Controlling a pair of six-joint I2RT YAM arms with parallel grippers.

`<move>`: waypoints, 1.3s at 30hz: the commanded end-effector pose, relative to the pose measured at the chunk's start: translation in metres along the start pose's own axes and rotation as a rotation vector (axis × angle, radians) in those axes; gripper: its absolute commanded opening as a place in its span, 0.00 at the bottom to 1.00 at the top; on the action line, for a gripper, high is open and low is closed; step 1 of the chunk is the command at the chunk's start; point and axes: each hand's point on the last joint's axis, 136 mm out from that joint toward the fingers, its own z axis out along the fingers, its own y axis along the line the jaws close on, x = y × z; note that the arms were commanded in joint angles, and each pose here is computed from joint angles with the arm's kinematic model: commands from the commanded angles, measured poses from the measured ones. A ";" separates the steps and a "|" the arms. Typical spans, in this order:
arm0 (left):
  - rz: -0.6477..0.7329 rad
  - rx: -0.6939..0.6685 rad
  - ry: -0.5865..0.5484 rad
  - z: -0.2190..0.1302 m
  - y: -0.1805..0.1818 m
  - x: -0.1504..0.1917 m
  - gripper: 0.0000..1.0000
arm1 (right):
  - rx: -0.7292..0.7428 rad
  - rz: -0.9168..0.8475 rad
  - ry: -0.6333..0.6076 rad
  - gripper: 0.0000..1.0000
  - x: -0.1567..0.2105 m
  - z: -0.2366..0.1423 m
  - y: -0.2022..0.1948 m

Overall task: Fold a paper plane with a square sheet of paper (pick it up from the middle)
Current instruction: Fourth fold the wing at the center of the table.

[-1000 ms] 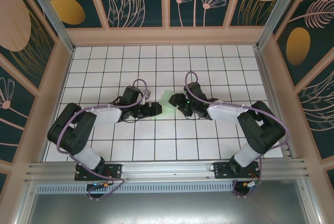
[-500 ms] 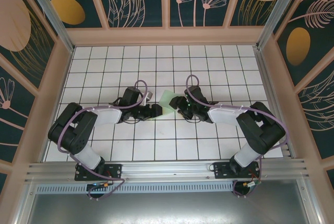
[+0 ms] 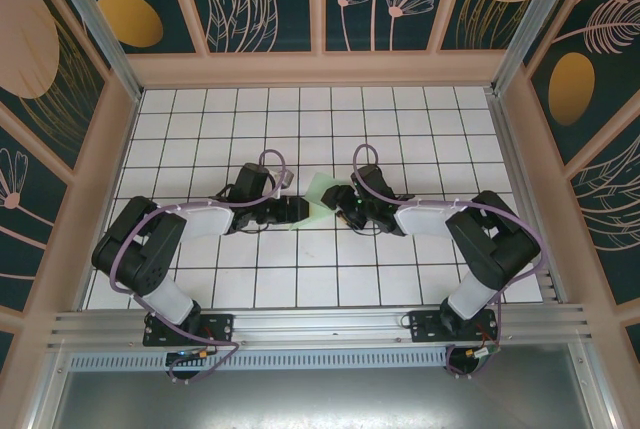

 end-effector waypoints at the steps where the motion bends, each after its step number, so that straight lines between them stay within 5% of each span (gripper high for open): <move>1: 0.153 0.047 -0.076 0.001 -0.017 -0.022 0.51 | -0.031 -0.011 -0.021 0.62 -0.008 -0.012 0.012; 16: 0.184 -0.008 -0.111 0.006 -0.008 -0.034 0.16 | -0.119 -0.032 -0.014 0.64 -0.006 -0.021 0.016; 39: 0.135 -0.099 -0.138 0.000 0.008 -0.036 0.12 | -0.200 -0.069 0.065 0.54 0.003 0.010 0.024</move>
